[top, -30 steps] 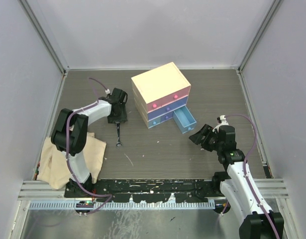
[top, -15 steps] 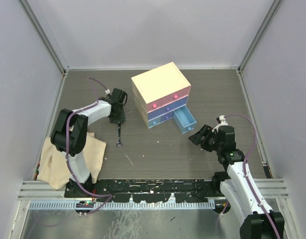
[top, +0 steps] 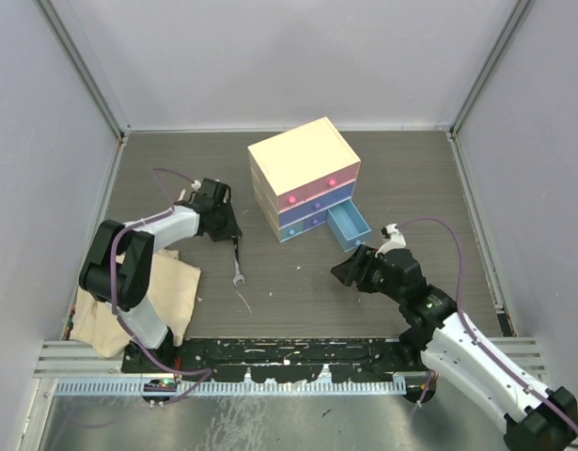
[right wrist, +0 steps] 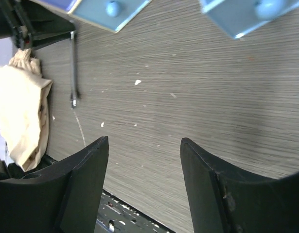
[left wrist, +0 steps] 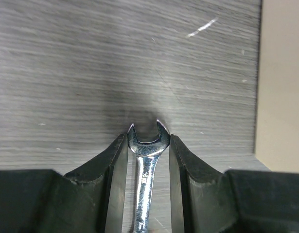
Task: Sort the tools into containers
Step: Pick up the wrench from the center of the board.
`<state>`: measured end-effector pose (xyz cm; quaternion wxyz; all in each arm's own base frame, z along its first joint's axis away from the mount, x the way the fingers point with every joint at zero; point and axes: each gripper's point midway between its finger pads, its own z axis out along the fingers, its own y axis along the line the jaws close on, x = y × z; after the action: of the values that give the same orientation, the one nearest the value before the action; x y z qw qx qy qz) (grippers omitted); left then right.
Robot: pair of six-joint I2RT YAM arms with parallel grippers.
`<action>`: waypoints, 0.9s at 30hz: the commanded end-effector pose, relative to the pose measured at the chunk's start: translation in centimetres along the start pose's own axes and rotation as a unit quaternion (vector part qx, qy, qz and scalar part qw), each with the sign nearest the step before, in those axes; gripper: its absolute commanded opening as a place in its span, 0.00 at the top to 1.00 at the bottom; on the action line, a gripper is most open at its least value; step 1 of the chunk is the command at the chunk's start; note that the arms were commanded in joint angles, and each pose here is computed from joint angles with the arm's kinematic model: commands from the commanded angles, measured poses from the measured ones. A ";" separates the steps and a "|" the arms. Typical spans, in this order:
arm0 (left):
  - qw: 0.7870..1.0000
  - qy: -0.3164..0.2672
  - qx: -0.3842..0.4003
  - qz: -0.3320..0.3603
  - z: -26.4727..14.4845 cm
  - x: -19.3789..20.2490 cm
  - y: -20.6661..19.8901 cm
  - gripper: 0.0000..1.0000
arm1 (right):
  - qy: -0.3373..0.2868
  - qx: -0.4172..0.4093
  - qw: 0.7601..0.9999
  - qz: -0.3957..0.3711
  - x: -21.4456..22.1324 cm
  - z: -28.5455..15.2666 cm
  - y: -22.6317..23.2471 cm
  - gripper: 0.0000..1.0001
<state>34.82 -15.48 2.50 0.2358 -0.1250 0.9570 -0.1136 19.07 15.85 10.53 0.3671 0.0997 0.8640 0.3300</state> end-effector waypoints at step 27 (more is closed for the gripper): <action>0.988 0.052 0.090 -0.111 -0.3 6.5 -1.8 0.76 | 0.045 -0.152 0.985 -0.068 10.8 11.9 14.2 0.42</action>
<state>32.00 -19.62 2.90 0.2241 -0.1953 0.9204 -0.2541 18.39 33.89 4.87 0.3504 -0.0405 0.8569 0.3760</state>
